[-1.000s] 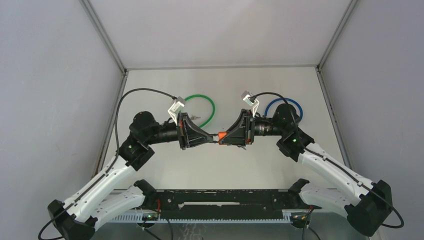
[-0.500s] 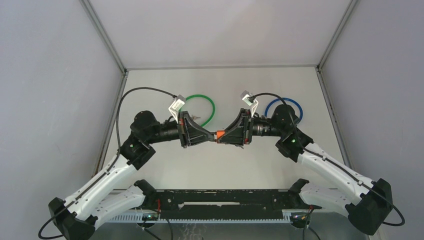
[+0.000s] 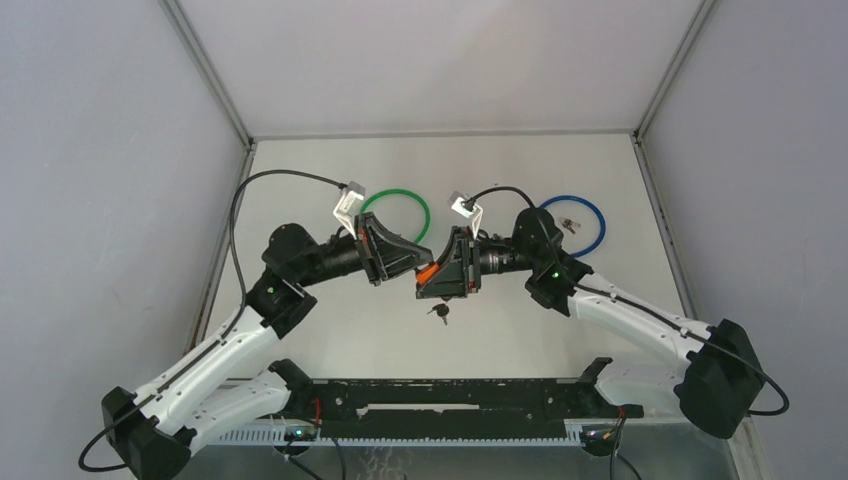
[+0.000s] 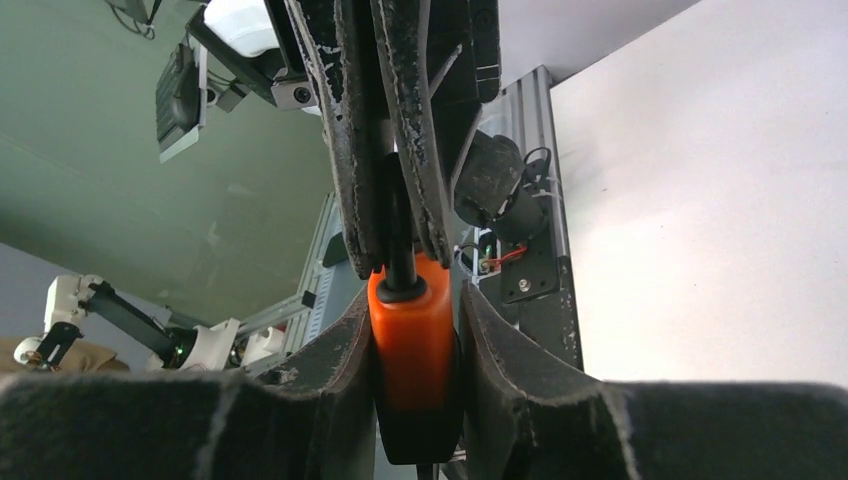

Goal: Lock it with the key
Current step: Lock the lock.

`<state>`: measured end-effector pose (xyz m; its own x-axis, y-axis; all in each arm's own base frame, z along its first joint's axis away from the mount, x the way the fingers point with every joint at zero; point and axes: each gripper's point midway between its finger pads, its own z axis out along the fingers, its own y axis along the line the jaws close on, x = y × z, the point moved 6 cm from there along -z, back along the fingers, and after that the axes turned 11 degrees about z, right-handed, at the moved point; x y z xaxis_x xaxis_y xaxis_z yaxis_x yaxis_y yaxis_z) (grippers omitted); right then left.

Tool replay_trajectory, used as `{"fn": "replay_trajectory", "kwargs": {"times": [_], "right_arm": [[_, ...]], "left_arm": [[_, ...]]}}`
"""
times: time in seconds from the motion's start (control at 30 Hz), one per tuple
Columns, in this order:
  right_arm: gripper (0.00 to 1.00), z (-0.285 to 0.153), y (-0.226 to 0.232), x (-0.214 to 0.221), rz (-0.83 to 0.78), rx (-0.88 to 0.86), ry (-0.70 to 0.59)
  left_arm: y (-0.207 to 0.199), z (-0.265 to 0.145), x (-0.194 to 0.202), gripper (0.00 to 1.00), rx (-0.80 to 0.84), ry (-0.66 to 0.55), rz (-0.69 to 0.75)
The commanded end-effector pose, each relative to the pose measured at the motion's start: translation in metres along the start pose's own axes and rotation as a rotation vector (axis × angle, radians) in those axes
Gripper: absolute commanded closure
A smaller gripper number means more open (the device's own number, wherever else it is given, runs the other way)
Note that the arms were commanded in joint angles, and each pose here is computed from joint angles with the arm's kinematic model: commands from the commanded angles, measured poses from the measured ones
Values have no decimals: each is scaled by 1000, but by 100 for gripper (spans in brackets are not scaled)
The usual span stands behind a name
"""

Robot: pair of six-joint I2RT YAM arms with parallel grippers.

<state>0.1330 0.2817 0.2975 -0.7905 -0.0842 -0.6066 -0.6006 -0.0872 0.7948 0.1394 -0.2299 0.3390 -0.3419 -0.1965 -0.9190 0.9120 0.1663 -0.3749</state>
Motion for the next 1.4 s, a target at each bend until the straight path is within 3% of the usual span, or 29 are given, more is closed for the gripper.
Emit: {"fn": "replay_trajectory", "kwargs": {"times": [0.0,0.07,0.2,0.37,0.57,0.7,0.87,1.0,1.1,1.2,1.23,1.37], "right_arm": [[100,-1,10,-40,-71,81,-241],[100,-9,10,-41,-70,105,-273],[100,-31,-15,-40,-15,206,-334],[100,-56,-29,-32,-10,322,-344],[100,-59,-13,-25,-37,257,-295],[100,-54,-6,-21,-27,185,-239],[100,-50,1,-19,-41,148,-223],[100,-48,1,-18,-37,142,-217],[100,-48,0,-18,-30,147,-217],[100,-48,-2,-18,-24,150,-218],[100,-48,-2,-18,-22,150,-217],[100,-49,-5,-18,1,178,-230]], "left_arm": [[-17,3,20,100,93,76,-5],[-11,2,20,100,37,82,1],[-1,2,16,60,-49,83,2],[9,1,12,32,-100,43,-23],[7,9,11,29,-22,-54,-107],[21,16,12,29,-99,-81,-162],[22,20,4,30,-89,-121,-156],[24,27,5,41,-75,-105,-182],[24,31,5,54,-48,-103,-196],[25,31,7,93,-45,-103,-205],[25,31,7,99,-47,-105,-207],[23,28,3,100,-56,-125,-197]]}}
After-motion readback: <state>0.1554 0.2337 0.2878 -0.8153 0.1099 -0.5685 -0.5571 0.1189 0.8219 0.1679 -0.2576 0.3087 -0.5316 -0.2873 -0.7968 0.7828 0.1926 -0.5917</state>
